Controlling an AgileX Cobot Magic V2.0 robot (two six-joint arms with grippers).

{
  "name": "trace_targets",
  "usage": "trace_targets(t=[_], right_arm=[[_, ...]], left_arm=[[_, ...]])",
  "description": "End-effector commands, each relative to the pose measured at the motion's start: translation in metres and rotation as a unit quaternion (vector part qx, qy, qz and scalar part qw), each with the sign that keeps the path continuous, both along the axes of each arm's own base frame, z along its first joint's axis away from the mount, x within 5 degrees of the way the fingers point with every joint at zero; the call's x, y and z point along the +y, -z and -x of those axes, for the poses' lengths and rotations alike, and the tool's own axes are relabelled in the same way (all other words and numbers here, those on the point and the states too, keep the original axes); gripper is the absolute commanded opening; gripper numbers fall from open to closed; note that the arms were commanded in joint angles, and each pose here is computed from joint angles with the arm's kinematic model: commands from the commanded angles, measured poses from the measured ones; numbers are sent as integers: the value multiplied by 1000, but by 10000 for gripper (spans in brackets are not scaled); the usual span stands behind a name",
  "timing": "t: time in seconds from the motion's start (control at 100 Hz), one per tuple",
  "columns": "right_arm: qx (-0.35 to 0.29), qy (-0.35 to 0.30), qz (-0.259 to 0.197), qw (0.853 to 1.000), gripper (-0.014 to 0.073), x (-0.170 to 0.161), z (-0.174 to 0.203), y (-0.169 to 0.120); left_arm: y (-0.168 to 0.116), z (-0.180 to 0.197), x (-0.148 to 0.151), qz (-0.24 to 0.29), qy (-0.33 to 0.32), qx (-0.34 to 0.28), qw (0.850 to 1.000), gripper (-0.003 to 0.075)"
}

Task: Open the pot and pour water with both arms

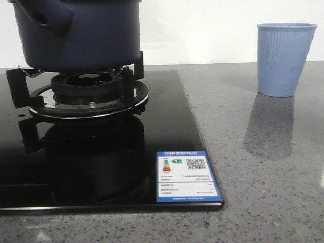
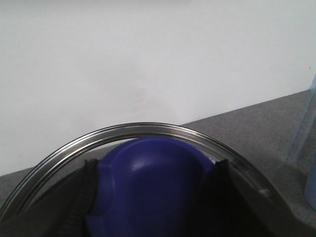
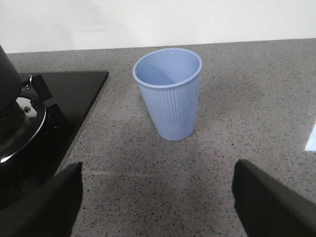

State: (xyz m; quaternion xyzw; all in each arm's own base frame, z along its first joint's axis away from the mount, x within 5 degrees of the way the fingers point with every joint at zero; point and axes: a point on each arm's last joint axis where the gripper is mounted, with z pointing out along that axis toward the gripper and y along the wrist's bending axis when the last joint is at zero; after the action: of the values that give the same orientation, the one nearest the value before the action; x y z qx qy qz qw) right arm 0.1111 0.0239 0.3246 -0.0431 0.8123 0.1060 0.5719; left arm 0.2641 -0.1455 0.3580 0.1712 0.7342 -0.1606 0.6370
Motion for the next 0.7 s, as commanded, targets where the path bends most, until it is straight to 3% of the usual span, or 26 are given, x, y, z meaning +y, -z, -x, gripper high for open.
trace_targets(t=[0.0, 0.41, 0.69], right_arm=[[-35, 6, 3, 999, 540, 0, -8, -14], [-49, 22, 13, 998, 539, 2, -50, -6], [-57, 16, 18, 998, 539, 16, -94, 13]], left_arm=[[-43, 12, 16, 34, -25, -98, 994, 333], [-74, 35, 91, 31, -126, -114, 985, 333], [-84, 51, 122, 25, -180, -120, 976, 333]])
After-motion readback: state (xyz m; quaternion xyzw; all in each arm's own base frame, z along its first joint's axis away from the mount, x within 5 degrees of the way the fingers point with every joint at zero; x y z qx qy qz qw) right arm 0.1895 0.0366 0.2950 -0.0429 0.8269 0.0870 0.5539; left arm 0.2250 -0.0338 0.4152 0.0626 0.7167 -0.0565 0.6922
